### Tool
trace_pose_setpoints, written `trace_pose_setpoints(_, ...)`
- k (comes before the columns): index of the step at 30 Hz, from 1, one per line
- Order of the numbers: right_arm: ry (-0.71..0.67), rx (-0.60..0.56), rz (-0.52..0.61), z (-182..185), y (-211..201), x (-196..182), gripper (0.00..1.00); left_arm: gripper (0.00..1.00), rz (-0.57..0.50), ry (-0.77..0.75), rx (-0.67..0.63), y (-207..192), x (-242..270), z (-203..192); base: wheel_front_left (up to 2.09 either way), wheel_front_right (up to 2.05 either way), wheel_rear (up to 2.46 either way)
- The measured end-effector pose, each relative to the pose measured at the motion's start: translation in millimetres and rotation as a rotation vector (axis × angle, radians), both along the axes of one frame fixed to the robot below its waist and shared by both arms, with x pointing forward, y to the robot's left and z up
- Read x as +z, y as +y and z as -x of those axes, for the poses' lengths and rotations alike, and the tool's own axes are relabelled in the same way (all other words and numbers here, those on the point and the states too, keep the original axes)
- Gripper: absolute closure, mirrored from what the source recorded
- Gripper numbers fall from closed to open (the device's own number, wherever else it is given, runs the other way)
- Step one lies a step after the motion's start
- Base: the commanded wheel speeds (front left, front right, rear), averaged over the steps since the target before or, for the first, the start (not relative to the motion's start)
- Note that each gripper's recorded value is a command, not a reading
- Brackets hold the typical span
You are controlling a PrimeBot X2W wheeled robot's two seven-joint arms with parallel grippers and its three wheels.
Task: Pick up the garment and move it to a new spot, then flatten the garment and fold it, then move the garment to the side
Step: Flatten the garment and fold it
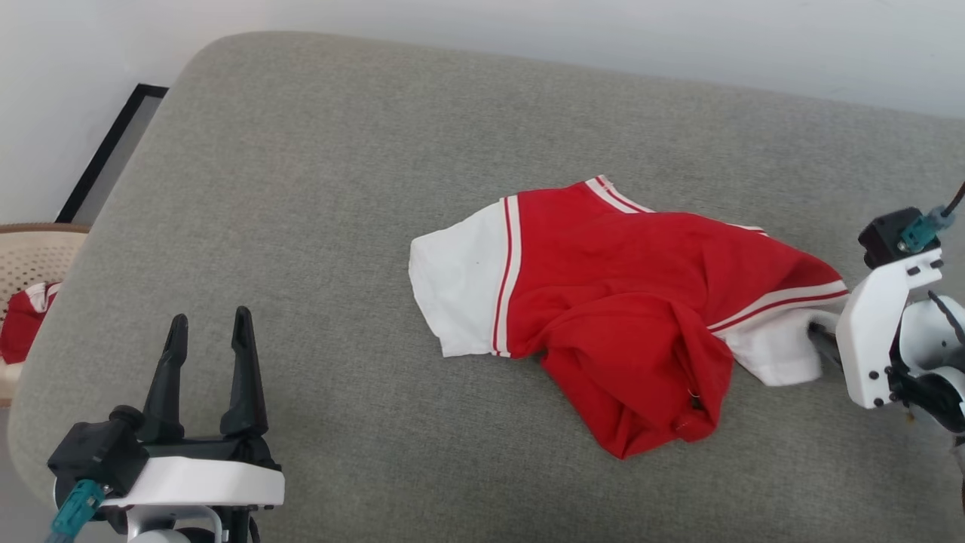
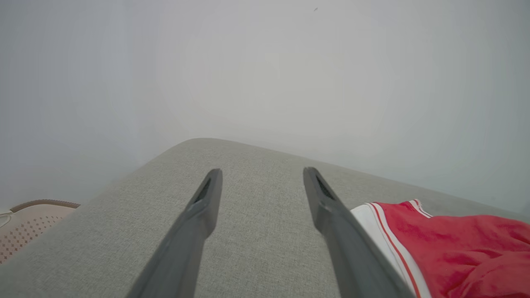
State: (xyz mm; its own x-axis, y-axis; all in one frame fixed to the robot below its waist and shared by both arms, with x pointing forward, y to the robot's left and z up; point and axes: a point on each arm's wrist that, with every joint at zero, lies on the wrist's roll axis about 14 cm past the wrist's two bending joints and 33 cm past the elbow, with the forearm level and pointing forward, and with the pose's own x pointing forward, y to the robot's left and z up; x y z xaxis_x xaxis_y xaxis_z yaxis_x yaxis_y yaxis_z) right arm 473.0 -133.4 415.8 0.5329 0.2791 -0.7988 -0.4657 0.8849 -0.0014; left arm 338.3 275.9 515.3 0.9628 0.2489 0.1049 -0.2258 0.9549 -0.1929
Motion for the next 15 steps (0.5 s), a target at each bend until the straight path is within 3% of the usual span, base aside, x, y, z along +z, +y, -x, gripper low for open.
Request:
trace_pose_setpoints(9,-0.133,0.039,-0.045,-5,8,43,0.00,0.00,-0.005,-0.007,-0.024,-4,2,-4,0.00,0.00,0.00)
trace_pose_setpoints(15,-0.133,0.095,-0.113,19,30,51,0.00,0.00,-0.009,-0.011,-0.040,-7,3,-4,0.00,0.00,0.00)
